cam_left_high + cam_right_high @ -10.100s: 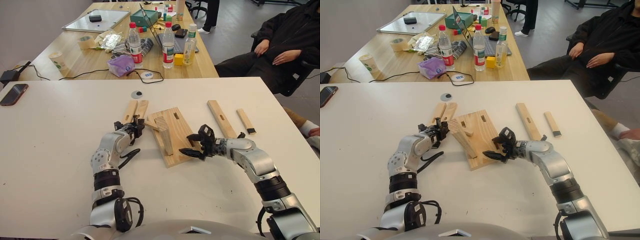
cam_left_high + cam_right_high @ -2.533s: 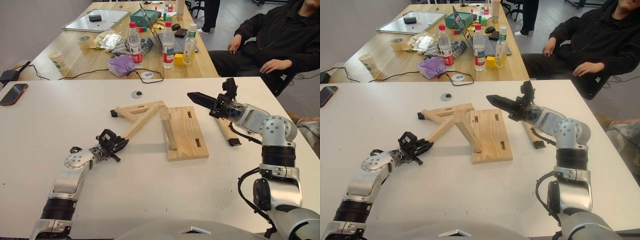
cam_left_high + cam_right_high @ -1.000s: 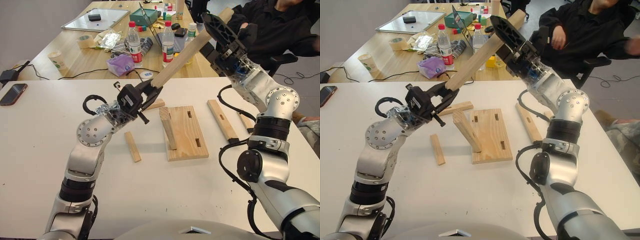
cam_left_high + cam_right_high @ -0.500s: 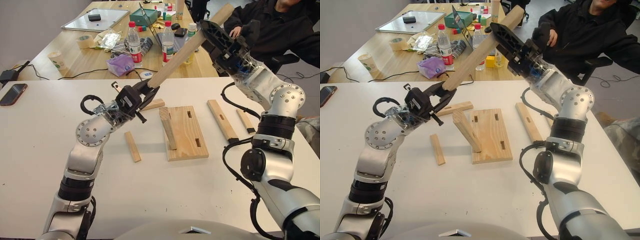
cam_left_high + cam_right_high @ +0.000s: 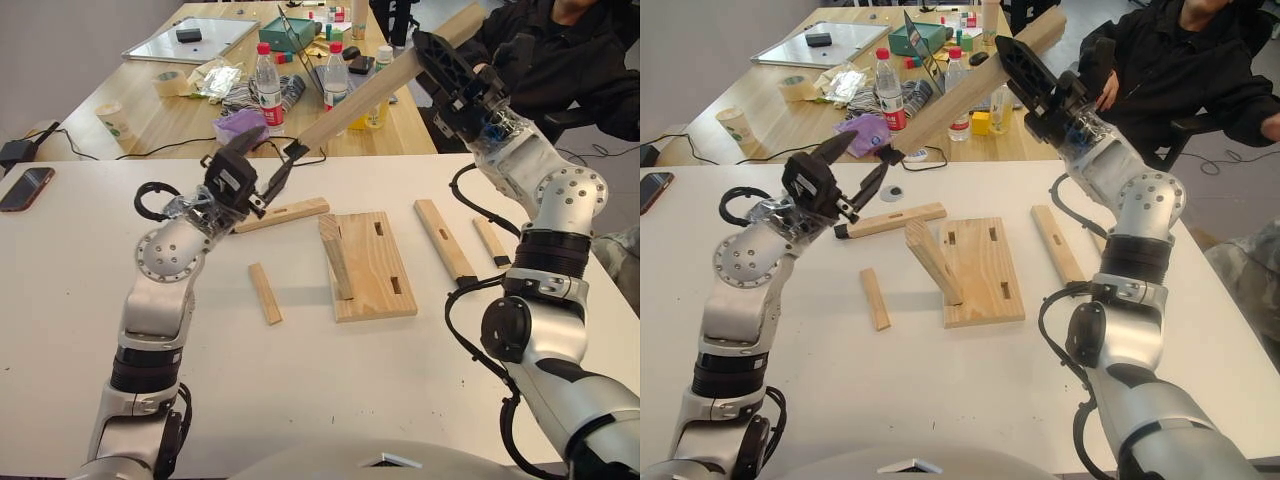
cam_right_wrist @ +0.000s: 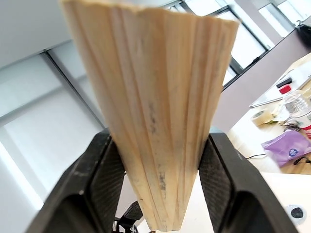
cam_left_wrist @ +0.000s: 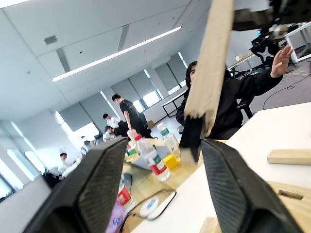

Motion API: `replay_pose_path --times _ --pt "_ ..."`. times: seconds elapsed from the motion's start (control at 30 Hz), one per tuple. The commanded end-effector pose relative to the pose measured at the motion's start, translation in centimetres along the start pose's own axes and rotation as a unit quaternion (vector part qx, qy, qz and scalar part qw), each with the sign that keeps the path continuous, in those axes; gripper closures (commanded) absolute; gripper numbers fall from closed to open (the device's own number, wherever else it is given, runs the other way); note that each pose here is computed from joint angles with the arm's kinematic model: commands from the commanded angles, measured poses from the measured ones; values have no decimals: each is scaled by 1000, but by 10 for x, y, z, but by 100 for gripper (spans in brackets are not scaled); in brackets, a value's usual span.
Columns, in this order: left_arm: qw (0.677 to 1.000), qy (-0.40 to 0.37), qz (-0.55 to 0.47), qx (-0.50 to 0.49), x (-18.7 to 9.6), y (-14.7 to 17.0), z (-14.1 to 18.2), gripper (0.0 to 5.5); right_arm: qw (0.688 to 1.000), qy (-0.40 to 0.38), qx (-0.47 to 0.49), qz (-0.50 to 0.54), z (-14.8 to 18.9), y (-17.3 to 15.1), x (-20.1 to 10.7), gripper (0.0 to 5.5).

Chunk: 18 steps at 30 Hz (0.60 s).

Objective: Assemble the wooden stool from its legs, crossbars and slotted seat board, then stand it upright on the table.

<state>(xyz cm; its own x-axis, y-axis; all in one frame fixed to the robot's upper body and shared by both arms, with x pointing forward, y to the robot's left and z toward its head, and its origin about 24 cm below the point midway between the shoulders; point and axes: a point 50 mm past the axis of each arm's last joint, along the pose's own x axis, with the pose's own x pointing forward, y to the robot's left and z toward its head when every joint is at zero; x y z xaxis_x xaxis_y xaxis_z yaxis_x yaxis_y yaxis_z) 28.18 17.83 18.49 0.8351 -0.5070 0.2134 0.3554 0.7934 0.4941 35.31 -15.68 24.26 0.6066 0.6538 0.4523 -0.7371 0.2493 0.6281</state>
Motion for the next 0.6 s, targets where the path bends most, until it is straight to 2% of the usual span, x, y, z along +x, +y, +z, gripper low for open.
replay_pose_path --times 0.03,0.13,0.23,0.33,0.4,0.47,0.6 --pt "981 151 -116 38 -29 11 -44 266 999 -8 -34 -15 13 -1 -9 344" --pt "940 206 -262 70 -41 17 -59 266 999 -8 -43 -25 15 -4 -15 344" --pt "878 227 -404 123 -29 22 -66 266 998 3 -46 -32 8 -9 -18 344" --pt "834 222 -471 181 -7 21 -70 266 999 16 -40 -27 -1 -9 -16 344" --pt "789 218 -526 232 0 14 -75 266 999 23 -36 -25 -5 -8 -16 344" --pt "746 220 -575 254 -2 9 -80 266 999 26 -34 -26 -7 -7 -18 344" --pt "677 229 -644 273 -26 6 -94 266 999 15 -20 -28 -7 -6 -16 344"
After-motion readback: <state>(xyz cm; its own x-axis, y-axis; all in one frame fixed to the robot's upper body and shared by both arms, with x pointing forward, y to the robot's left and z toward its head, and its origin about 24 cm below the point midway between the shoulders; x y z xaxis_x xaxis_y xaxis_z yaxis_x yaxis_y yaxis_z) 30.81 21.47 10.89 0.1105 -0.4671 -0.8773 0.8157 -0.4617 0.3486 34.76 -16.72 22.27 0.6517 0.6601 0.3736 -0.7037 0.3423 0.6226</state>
